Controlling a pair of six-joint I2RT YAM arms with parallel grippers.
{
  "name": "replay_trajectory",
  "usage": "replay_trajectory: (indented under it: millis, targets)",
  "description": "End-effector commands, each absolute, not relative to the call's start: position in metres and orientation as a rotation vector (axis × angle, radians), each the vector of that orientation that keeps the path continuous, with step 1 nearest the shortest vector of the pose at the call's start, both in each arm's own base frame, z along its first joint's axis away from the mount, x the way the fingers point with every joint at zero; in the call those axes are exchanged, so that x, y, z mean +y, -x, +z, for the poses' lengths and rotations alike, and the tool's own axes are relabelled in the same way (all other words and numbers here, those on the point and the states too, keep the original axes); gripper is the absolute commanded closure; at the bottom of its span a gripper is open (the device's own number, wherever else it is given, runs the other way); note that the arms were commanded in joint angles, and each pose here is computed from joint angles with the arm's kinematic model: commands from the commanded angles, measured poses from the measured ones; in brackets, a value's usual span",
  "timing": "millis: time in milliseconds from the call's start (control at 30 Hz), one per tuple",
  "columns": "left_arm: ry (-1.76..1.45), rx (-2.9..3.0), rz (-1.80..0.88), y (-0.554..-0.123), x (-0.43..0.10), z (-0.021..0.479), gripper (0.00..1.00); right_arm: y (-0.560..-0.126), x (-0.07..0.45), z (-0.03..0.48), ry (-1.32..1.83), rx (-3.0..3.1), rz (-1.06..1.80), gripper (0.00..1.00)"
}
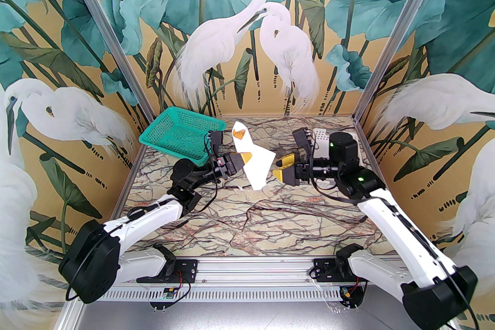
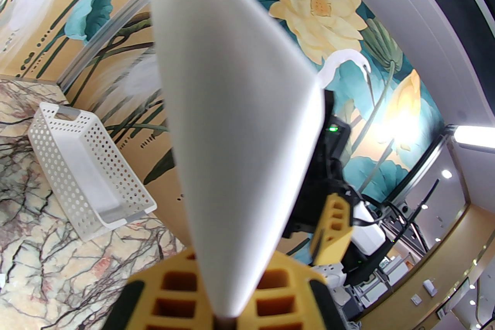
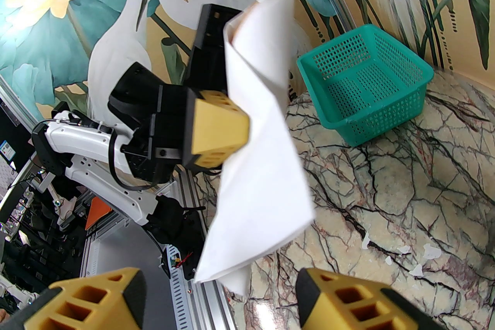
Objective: Place the utensils on the paper napkin and roll it up
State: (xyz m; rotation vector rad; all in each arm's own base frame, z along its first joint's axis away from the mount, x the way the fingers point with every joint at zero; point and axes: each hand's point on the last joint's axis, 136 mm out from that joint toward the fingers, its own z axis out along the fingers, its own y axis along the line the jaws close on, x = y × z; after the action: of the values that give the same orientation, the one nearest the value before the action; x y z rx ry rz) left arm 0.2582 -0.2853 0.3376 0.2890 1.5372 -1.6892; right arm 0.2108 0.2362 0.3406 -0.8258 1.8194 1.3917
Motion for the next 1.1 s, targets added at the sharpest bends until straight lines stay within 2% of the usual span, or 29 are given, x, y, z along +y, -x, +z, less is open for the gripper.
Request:
replay_trajectory:
  millis: [0,133,267,567,1067]
  targets:
    - [-0.282,1.55,-1.609,-0.263,-0.28,0.341,1.0,-0.201,0.238,0.358,0.839,1.793,1.413,0.36]
    - [-0.283,1.555,-1.593,-0.263,-0.279,0.342,1.0,-0.191,0.262,0.361,0.921,1.774,1.444,0.37]
    - [-0.282,1.551,-1.596,-0.263,-0.279,0.343,1.0,-0.2,0.278,0.352,0.928,1.809,1.429,0.38]
    - [-0.282,1.547,-1.603,-0.262,-0.279,0.345,1.0,-0.221,0.288,0.326,0.896,1.91,1.374,0.41]
    - [-0.29,1.537,-1.614,-0.261,-0.28,0.347,1.0,-0.231,0.293,0.308,0.881,1.966,1.343,0.41]
